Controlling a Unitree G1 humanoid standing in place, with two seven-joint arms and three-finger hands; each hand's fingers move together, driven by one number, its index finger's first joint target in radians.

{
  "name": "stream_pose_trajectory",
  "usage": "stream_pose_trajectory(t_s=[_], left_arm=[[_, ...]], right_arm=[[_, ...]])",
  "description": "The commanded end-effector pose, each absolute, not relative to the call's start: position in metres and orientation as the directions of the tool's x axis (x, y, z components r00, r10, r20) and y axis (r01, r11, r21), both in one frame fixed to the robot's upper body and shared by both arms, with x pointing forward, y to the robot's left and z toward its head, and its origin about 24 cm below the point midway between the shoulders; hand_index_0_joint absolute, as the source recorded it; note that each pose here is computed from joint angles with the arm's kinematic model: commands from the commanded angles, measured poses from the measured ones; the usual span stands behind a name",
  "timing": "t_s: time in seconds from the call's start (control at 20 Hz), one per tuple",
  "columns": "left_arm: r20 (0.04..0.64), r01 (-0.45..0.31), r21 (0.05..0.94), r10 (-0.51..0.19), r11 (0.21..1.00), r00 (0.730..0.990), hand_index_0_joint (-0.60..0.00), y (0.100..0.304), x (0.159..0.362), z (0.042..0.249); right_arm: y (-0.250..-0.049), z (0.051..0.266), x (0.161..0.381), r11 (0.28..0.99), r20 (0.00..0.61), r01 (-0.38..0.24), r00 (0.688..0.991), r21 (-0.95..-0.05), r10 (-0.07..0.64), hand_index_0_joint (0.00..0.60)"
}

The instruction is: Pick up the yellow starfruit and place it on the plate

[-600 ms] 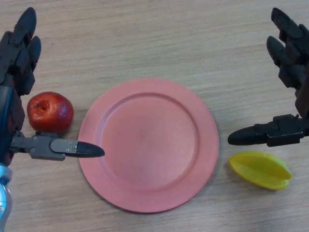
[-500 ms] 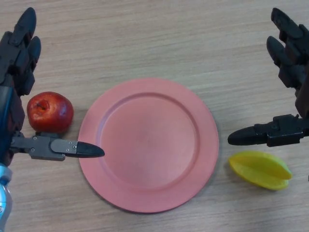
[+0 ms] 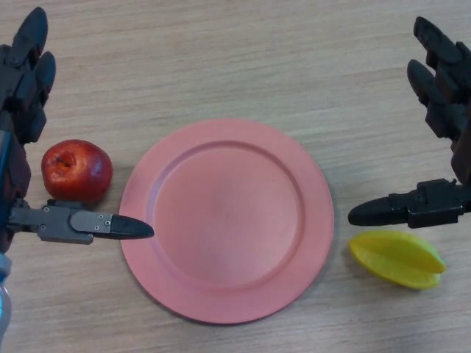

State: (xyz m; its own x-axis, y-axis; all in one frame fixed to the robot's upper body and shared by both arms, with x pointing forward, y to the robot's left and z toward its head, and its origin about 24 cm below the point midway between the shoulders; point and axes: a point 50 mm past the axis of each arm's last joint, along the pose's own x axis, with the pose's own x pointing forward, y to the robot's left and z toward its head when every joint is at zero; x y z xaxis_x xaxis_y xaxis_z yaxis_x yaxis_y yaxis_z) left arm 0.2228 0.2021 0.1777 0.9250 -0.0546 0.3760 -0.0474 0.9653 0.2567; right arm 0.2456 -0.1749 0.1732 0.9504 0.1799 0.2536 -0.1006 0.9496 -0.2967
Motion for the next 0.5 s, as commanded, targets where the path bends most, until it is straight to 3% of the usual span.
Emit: stream_pose_trajectory(t_s=[0.05,0.2,0.4,0.5], left_arm=[[0.511,-0.101,0.294,-0.067,0.950,0.857,0.000,0.206,0.214,0.198],[0.502,-0.095,0.296,-0.070,0.950,0.862,0.000,0.205,0.218,0.196],[0.473,-0.089,0.303,-0.068,0.949,0.879,0.000,0.203,0.224,0.190],[0.458,-0.073,0.299,-0.075,0.952,0.886,0.000,0.202,0.227,0.188]], right_arm=[[-0.182,0.201,0.232,0.907,0.404,0.019,0.899,-0.421,0.169,0.000],[-0.185,0.191,0.228,0.860,0.373,0.037,0.910,-0.510,0.182,0.000],[-0.195,0.173,0.228,0.743,0.300,0.095,0.943,-0.663,0.147,0.000],[-0.200,0.159,0.229,0.695,0.226,0.086,0.968,-0.713,0.112,0.000]])
